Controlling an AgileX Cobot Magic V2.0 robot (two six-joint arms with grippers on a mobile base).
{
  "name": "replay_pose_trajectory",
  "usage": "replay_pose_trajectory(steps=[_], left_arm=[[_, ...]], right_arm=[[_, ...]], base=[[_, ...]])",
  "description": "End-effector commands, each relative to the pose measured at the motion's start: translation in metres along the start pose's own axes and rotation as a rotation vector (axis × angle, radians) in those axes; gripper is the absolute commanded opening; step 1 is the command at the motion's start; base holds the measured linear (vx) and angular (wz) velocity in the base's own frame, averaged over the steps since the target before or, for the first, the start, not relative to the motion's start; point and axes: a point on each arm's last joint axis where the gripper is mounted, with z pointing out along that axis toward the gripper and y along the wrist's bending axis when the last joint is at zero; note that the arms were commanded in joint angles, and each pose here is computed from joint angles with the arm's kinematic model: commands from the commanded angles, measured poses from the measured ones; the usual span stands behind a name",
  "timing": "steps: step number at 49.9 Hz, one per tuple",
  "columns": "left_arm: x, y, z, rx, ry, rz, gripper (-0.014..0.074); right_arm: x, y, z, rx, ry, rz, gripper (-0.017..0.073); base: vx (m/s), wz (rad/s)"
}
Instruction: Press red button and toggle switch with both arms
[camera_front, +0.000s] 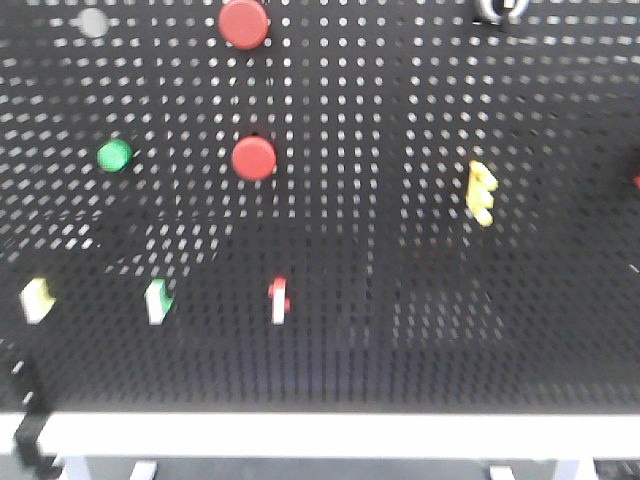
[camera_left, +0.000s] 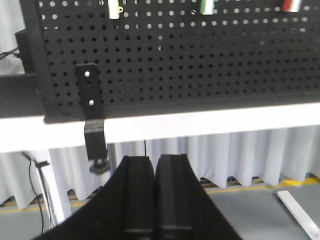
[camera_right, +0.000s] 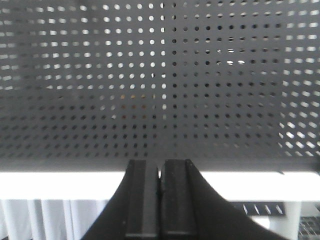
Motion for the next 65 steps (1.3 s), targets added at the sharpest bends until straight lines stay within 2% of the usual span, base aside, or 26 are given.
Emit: replay_pose_trajectory(steps=[1,40,44,49,51,54,60,62,65], left_arm=[[0.003,0.0,0.001,-0.002,-0.062,-0.006,0.0001],[0.003,0.0,0.001,-0.002,-0.066,-0.004,0.0001],[0.002,0.0,0.001,-0.003,-0.082,-0.004,0.0001],[-0.007,0.001,-0.001,-0.008,-0.165,-0.009,0.0001],[-0.012,0.001,-0.002,-0.007,-0.201,-0.028,0.0001],[-0.019,0.001,-0.003,-0.004,-0.262,-0.076,0.0001],[-0.044,0.002,-0.01,0.029,-0.369,-0.245,0.0001],[-0.054,0.001,-0.013,0.037,-0.383,-0.268,0.0001],[-0.07,0.001,-0.017,0.04,-0.394,-0.263,0.0001]], right_arm=[[-0.004,0.0,-0.001,-0.002,-0.084,-0.011,-0.0003],[-0.004,0.0,-0.001,-0.002,-0.084,-0.011,-0.0003],[-0.004,0.0,-0.001,-0.002,-0.084,-0.011,-0.0003],[-0.007,0.001,-0.002,-0.004,-0.12,-0.009,-0.0003],[-0.013,0.001,-0.003,-0.006,-0.175,-0.04,-0.0003],[-0.019,0.001,-0.004,-0.008,-0.239,-0.056,-0.0003],[-0.041,0.002,-0.008,-0.02,-0.358,-0.003,-0.0003],[-0.056,0.002,-0.011,-0.023,-0.385,0.016,-0.0003],[-0.079,0.002,-0.015,-0.022,-0.411,0.025,-0.0003]], base=[[0.31,0.0],[0.1,-0.05],[0.0,0.01],[0.0,0.0],[0.0,0.0],[0.0,0.0],[0.0,0.0],[0.0,0.0],[0.0,0.0]])
